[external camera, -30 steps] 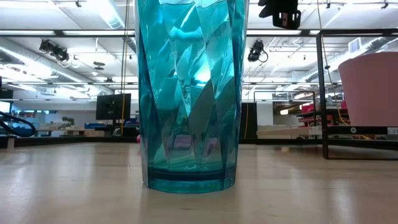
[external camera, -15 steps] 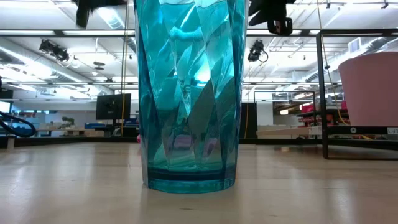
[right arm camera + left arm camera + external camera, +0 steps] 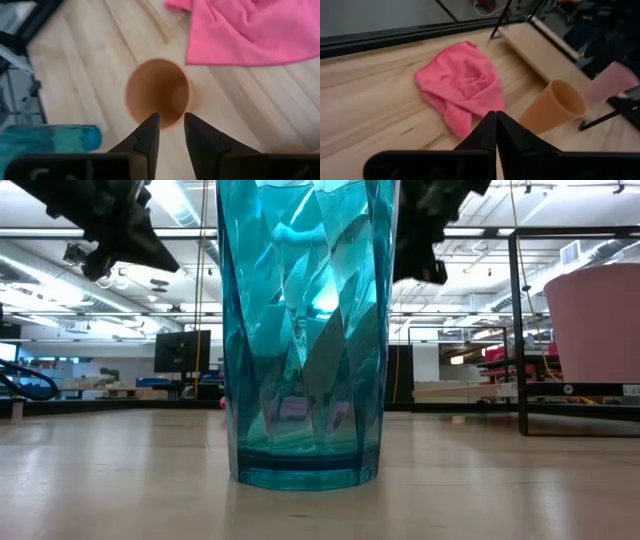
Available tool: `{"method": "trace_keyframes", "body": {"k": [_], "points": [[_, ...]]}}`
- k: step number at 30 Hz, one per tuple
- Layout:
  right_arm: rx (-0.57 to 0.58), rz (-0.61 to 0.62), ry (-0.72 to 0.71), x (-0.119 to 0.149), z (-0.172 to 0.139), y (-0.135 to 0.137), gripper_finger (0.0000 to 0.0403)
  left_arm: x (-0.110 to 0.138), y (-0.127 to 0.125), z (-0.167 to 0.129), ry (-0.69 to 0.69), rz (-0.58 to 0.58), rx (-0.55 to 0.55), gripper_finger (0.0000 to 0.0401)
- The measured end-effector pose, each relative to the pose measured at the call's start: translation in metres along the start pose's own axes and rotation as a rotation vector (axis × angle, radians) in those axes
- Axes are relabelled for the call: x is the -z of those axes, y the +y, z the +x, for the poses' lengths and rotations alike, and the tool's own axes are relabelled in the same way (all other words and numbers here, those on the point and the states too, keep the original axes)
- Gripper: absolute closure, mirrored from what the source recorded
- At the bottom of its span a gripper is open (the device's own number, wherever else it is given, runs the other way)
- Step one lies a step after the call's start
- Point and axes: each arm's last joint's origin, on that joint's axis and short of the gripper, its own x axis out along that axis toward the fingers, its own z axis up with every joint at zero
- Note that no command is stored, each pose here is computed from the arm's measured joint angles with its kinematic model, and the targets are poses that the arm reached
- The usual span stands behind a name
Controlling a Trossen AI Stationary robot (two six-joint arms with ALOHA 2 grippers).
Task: Stack small to large cups/mugs on shelf
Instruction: Put the brown plastic cup on the shelf
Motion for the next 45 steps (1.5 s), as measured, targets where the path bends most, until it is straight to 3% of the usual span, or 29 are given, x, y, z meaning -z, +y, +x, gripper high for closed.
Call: {"method": "trace_keyframes", "body": {"k": [11, 22, 39, 45], "points": [[0.063, 0.025, 0.099, -0.003, 0.041, -0.011, 0.0304, 0.007, 0.006, 0.002, 0.06, -0.016, -0.07, 0.0372], [0.054, 0.011, 0.095, -0.003, 0.048, -0.008, 0.0304, 0.008, 0.006, 0.003, 0.067, -0.005, -0.077, 0.039], [0.105, 0.028, 0.128, -0.004, 0.076, -0.014, 0.0305, 0.008, 0.006, 0.003, 0.07, -0.003, -0.08, 0.0382], [0.125, 0.048, 0.117, -0.004, 0.076, -0.015, 0.0333, 0.008, 0.006, 0.003, 0.07, -0.003, -0.081, 0.039]]}}
